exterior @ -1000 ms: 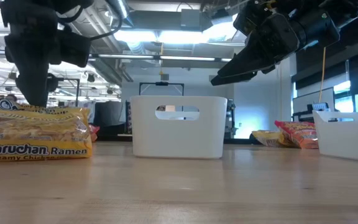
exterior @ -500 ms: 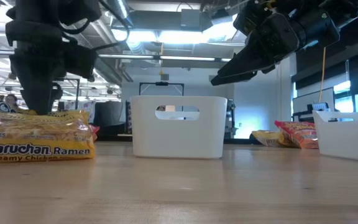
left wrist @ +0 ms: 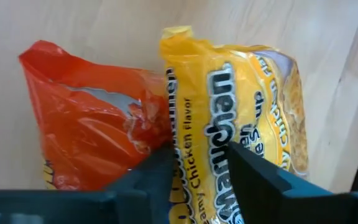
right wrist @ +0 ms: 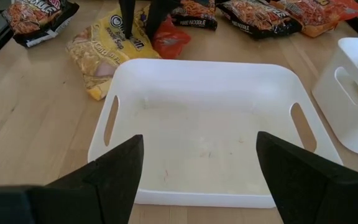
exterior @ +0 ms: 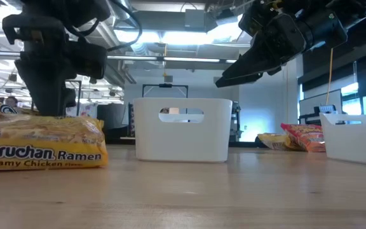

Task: Sort Maruchan noodles
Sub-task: Put the yellow noodle pack into the top white bin

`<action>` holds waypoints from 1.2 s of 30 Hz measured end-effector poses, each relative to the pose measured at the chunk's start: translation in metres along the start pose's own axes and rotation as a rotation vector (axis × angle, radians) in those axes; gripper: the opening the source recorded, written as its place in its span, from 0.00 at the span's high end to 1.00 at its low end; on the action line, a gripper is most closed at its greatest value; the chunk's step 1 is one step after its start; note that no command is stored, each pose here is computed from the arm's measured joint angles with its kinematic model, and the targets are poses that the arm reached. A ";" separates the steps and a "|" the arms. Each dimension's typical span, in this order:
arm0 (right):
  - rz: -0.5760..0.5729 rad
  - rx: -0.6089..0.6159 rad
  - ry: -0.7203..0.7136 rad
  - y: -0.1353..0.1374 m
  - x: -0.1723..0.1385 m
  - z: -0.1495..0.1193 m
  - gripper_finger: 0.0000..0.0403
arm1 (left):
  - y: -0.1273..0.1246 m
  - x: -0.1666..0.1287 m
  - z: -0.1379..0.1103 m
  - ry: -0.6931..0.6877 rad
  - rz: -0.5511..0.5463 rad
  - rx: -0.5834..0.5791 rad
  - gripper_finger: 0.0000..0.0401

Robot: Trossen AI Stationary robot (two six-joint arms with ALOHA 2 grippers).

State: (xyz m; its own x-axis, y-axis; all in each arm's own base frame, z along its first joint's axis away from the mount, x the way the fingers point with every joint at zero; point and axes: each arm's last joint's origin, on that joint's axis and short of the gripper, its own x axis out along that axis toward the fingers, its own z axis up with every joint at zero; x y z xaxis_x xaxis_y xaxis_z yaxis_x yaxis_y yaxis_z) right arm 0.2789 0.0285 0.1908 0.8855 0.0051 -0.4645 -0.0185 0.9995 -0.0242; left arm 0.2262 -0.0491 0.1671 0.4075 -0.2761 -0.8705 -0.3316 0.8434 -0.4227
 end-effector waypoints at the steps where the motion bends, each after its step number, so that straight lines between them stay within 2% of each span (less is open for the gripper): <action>1: 0.000 0.000 0.000 0.000 0.000 0.000 0.28 | 0.000 0.000 0.000 -0.002 0.003 0.004 0.70; 9: 0.000 0.000 0.000 0.000 0.000 0.000 0.28 | -0.003 0.001 -0.002 -0.034 0.041 0.067 0.98; 17: 0.000 0.005 -0.006 0.000 0.000 0.001 0.28 | -0.012 0.000 -0.006 -0.090 0.068 0.129 1.00; 21: 0.002 0.008 -0.031 0.000 0.000 0.003 0.28 | -0.025 -0.008 -0.005 -0.143 0.062 0.184 1.00; 27: 0.049 -0.012 -0.092 0.013 -0.002 0.008 0.28 | -0.043 -0.018 0.002 -0.248 0.095 0.271 1.00; 33: 0.080 -0.019 -0.117 0.022 -0.003 0.010 0.28 | -0.057 -0.024 0.001 -0.281 0.092 0.335 1.00; 36: 0.093 0.026 -0.144 0.025 -0.004 0.013 0.28 | -0.061 -0.024 0.000 -0.312 0.102 0.365 1.00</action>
State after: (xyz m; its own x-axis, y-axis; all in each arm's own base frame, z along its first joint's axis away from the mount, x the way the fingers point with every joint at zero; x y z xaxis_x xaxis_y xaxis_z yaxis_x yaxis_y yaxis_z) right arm 0.2809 0.0539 0.2037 0.9378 0.1003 -0.3323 -0.0933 0.9949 0.0372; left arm 0.2363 -0.0943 0.2141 0.6423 -0.0794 -0.7623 -0.0861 0.9808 -0.1748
